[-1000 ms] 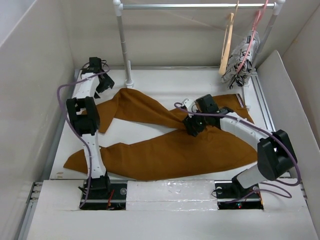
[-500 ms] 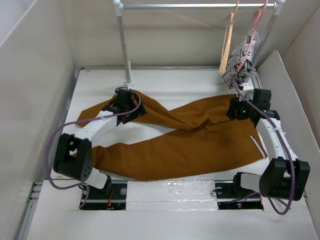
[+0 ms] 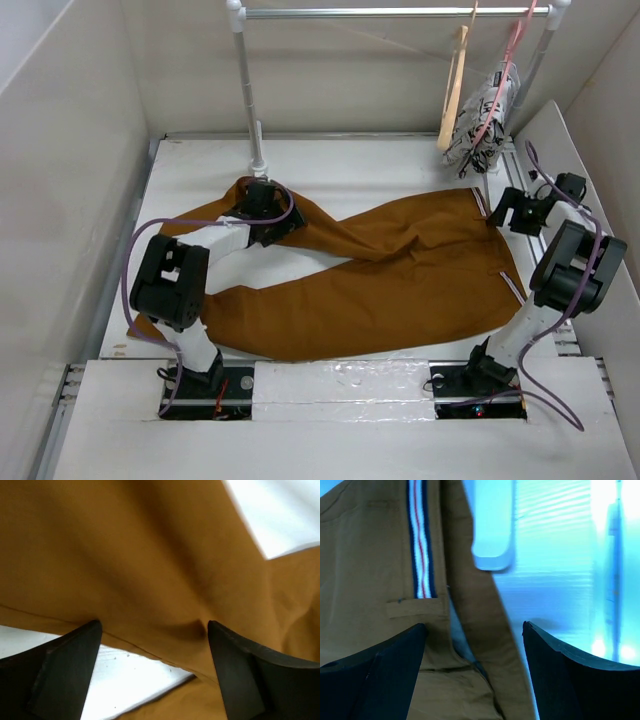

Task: Place the trousers on the hanger
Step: Flatten out the trousers at the center of the board.

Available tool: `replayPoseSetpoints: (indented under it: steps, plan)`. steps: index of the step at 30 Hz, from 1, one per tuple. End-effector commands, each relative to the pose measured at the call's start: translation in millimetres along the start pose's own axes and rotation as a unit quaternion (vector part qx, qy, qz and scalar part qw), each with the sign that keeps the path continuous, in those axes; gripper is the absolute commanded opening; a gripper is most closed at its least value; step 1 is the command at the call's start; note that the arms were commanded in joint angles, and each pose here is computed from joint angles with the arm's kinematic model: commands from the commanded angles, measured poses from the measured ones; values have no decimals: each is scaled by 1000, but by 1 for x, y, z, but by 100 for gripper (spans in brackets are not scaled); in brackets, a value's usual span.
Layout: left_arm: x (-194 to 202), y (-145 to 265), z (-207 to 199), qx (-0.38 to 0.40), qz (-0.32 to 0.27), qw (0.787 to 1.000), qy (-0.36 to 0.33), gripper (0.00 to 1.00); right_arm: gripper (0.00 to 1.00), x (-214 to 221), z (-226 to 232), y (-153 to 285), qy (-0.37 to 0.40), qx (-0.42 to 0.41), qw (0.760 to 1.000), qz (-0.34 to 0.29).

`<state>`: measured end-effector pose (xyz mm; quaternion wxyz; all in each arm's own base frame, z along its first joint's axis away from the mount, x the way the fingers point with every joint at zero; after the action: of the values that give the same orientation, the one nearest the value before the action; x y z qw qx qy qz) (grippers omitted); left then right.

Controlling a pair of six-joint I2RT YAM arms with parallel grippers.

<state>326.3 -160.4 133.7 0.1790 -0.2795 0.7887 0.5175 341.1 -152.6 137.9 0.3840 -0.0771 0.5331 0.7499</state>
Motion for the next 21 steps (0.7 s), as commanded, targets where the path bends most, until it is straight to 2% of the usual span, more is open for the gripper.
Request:
replayPoseSetpoints:
  steps: [1,3,4,6,7,8,9,10,11,12,14,15,17,21]
  plan:
    - [-8,-11,-6,13,-5,1000,10,79,83,4,6,-12,9,-95,995,13]
    - [-4,-19,-2,-1,2,1000,14,73,84,8,1,-22,-3,-116,993,19]
    - [-3,-20,-1,-7,4,1000,15,64,84,15,1,-32,-13,-147,988,36]
    - [-1,-26,4,-26,10,999,18,52,83,19,4,-40,-13,-179,983,46]
    - [-1,-28,8,-33,13,999,23,41,82,24,8,-43,-17,-188,981,54]
    - [-1,-28,9,-38,14,999,25,34,79,23,10,-41,-17,-192,980,43]
    - [2,-28,11,-44,19,999,24,25,71,27,11,-41,-21,-196,979,42]
    - [1,-28,16,-50,18,998,25,10,67,35,12,-41,-25,-207,977,41]
    - [1,-27,18,-58,15,998,21,5,61,38,15,-36,-32,-212,976,39]
    - [4,-23,19,-63,22,998,18,0,38,40,16,-34,-32,-216,975,38]
    - [7,-18,22,-66,26,997,4,0,17,46,12,-29,-46,-210,976,34]
    - [11,-12,23,-68,31,997,1,0,1,41,10,-19,-46,-203,978,17]
    - [16,-5,26,-68,36,997,-6,0,0,34,8,-6,-49,-193,980,-10]
    - [30,12,28,-60,42,997,-16,0,0,0,11,45,-28,-140,984,-108]
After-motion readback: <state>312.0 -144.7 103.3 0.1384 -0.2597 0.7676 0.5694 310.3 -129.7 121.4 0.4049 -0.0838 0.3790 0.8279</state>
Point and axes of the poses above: each gripper's point midway between its finger pads, its own y axis back along the fingers, its own z axis along the line the jaws close on, x = y × z, the point moved 9 cm from there along y, back along the fingers, and after that the axes turned 14 degrees about -y, right-handed, at the moved point
